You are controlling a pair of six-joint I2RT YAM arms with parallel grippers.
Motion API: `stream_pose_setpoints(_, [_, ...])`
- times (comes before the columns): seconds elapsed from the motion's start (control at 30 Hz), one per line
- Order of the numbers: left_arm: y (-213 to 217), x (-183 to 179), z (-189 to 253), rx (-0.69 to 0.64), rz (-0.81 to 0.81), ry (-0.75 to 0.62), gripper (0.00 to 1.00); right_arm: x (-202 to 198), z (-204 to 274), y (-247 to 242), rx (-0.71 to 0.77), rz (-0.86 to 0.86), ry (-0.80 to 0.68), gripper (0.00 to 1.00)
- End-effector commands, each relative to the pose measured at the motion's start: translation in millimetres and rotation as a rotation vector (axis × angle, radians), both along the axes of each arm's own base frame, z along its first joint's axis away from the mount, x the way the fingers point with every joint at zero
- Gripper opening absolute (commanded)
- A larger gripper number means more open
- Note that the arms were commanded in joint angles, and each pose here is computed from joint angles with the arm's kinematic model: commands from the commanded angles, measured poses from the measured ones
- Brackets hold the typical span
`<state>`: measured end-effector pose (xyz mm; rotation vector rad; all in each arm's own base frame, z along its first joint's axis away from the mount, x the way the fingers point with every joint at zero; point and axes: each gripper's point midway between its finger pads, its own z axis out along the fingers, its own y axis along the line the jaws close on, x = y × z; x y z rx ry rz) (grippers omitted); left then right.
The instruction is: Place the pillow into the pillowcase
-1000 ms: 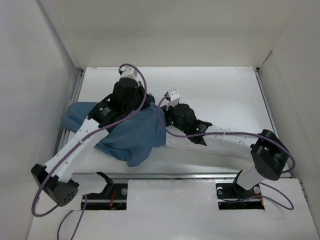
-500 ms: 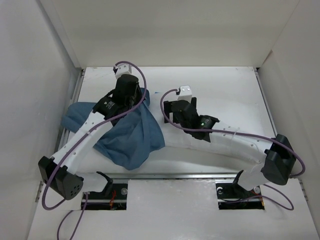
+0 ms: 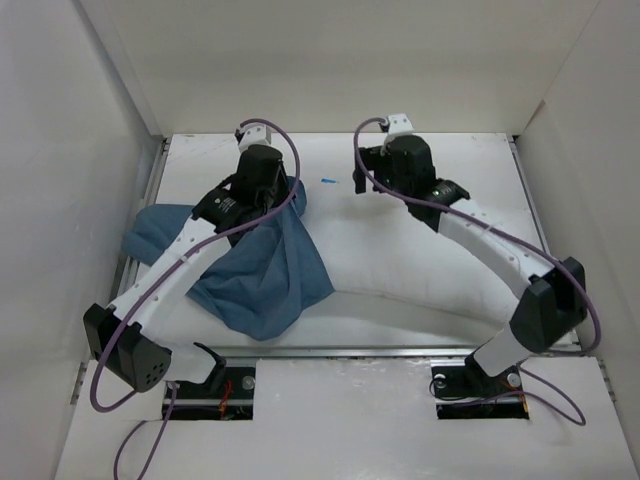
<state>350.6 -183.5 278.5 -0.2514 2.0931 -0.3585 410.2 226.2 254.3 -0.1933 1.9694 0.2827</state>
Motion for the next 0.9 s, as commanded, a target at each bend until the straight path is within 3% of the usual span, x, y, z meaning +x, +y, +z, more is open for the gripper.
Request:
stream_pose_setpoints(0.0, [-2.3,7.4,40.0,-0.038,-0.01,-0.097,0.0,14.2,10.5,69.2,-0.043,0.362,-0.067,1.0])
stream_pose_setpoints(0.1, [-3.7,10.0,44.0,-0.034,-0.014,-0.105,0.0,24.3,6.7,98.0,-0.068,0.532,-0.07,1.0])
stream_pose_setpoints(0.17, [-1.3,10.2,47.0,-0.03,-0.003,-0.109,0.0,16.9,-32.3,121.5,-0.053,0.676,0.039,1.0])
stream_pose_setpoints(0.3, [1.9,17.4,41.0,0.002,0.03,-0.093,0.0,2.9,-89.7,139.1,-0.06,0.764,0.19,0.96])
stream_pose_setpoints(0.33, [1.4,18.2,38.3,0.01,0.03,-0.081,0.0,-6.5,-119.3,135.4,-0.068,0.774,0.261,0.82])
stream_pose_setpoints(0.43, [3.7,20.4,36.7,0.023,0.045,-0.077,0.0,-22.5,-149.5,129.4,-0.062,0.781,0.35,0.39])
stream_pose_setpoints(0.47, [7.1,22.1,36.7,0.024,0.054,-0.077,0.0,-19.3,-148.0,128.0,-0.062,0.758,0.338,0.1])
stream_pose_setpoints(0.5, [7.2,22.1,36.7,0.024,0.054,-0.077,0.0,-17.2,-142.6,127.7,-0.042,0.723,0.333,0.0])
stream_pose_setpoints(0.57, [9.6,25.3,33.1,0.029,0.063,-0.069,0.0,-9.5,-130.1,114.0,-0.017,0.674,0.294,0.0])
stream_pose_setpoints(0.63, [7.8,28.3,36.3,0.026,0.064,-0.074,0.0,-1.4,-68.3,108.3,0.048,0.627,0.127,0.0])
stream_pose_setpoints(0.67, [7.8,28.3,36.3,0.026,0.064,-0.074,0.0,-10.1,-62.9,103.2,0.06,0.624,0.11,0.0])
stream_pose_setpoints(0.7, [10.3,32.7,35.5,0.028,0.074,-0.071,0.0,-15.1,-17.8,97.2,0.084,0.615,-0.009,0.0])
stream_pose_setpoints(0.73, [8.1,36.4,35.4,0.029,0.074,-0.07,0.0,-22.0,-3.4,92.9,0.094,0.617,-0.047,0.0])
stream_pose_setpoints(0.87, [10.1,47.4,38.8,0.023,0.116,-0.064,0.0,-56.4,29.5,73.3,0.152,0.608,-0.132,0.0])
